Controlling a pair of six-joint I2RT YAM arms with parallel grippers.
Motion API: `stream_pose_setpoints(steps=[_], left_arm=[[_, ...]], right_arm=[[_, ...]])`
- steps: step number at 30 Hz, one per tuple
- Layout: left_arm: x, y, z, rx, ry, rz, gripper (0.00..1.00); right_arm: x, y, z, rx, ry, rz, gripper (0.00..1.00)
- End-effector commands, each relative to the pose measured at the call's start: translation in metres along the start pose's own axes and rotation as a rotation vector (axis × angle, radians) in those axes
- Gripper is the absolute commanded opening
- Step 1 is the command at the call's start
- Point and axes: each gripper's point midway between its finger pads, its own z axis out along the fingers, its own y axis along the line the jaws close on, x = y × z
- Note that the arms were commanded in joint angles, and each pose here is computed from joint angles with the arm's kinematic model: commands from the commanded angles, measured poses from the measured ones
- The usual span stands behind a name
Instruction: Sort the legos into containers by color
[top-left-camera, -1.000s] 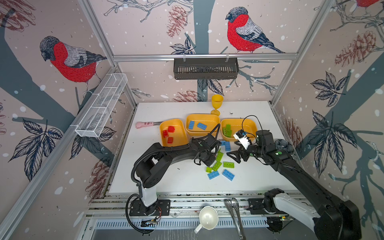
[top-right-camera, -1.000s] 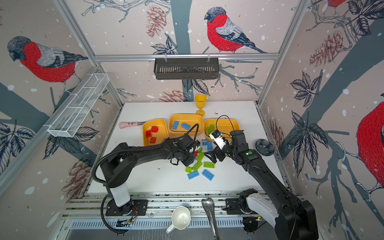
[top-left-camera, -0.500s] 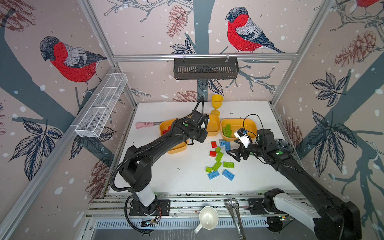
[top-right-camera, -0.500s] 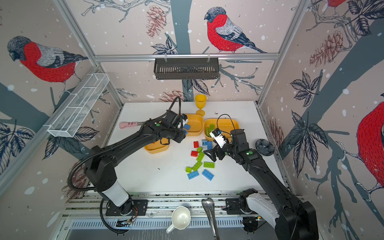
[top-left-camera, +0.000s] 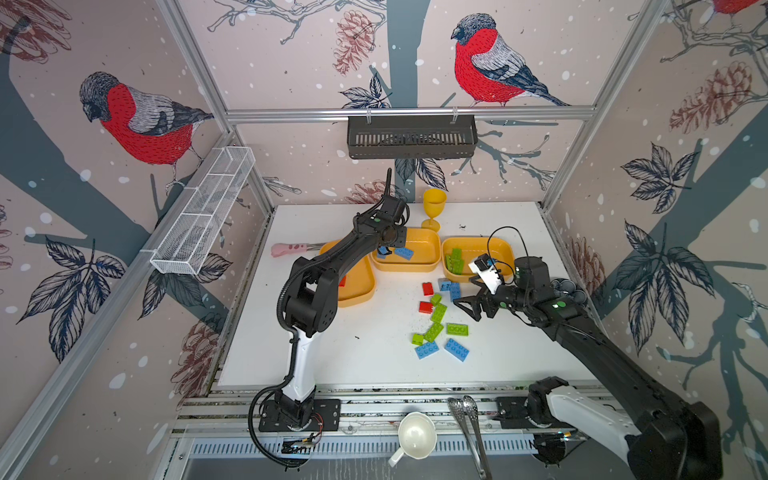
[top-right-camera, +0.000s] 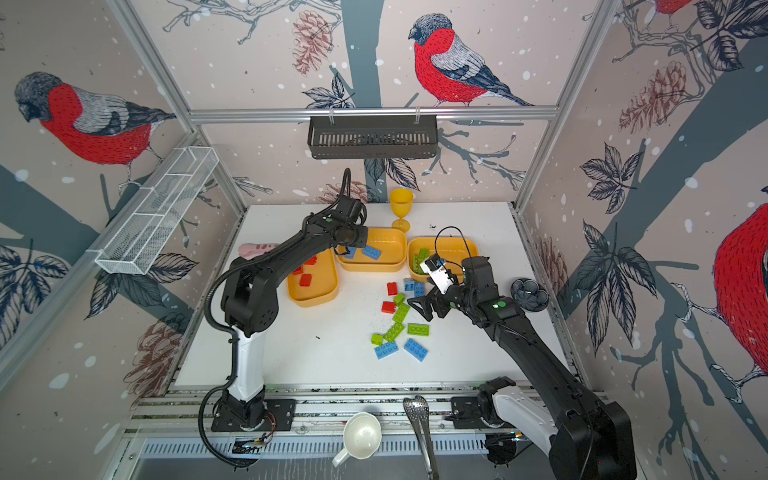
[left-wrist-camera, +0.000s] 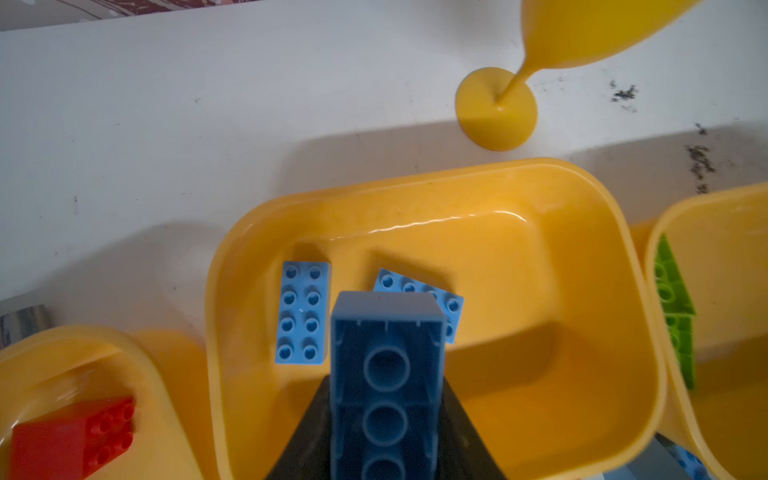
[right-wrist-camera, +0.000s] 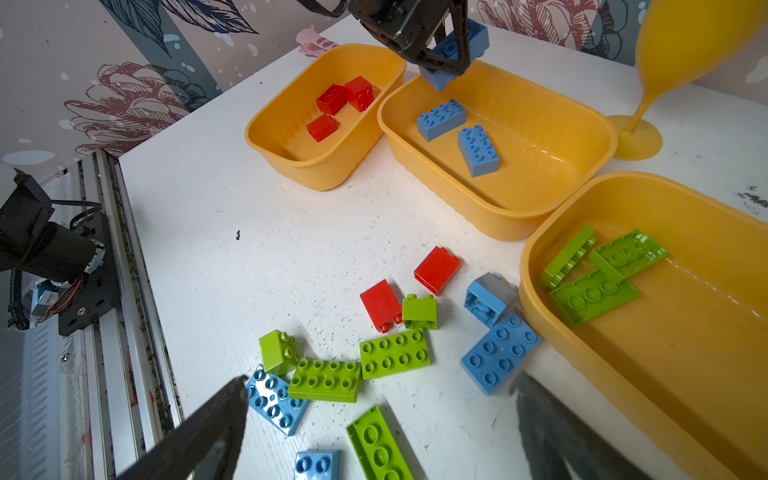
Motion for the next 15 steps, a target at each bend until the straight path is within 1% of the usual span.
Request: stream_pose_setpoints(steps=[1,5,9,12,13,15], left_arm=[[0.002,0.008,0.014,-0.056,0.031,-0.04,0.33],[0.018,0.014,0.033,-0.091,0.086,-0.056,0.34],[0.03,0.006,0.043,-0.047,0.129,-0.054,0.36],[0.037,0.015,0.049,-0.096,0.158,-0.051,0.37],[0.039,0.016,0.049,-0.102,0.168,-0.051,0.38],[0.039,0.017,0.048,-0.104,0.169,-0.052,0.45]], right_arm=[[-0.004,-0.002,0.001,0.004,-0.018,-0.002,0.99],[0.0,-0.003,0.0,0.007,-0.011,0.001,0.99],[0.001,-0.005,0.0,0.01,-0.009,0.001,0.99],[0.001,-0.005,0.001,0.008,-0.01,0.002,0.99],[0.001,-0.006,0.001,0.007,-0.01,0.003,0.99],[0.001,-0.006,0.001,0.007,-0.009,0.003,0.99]])
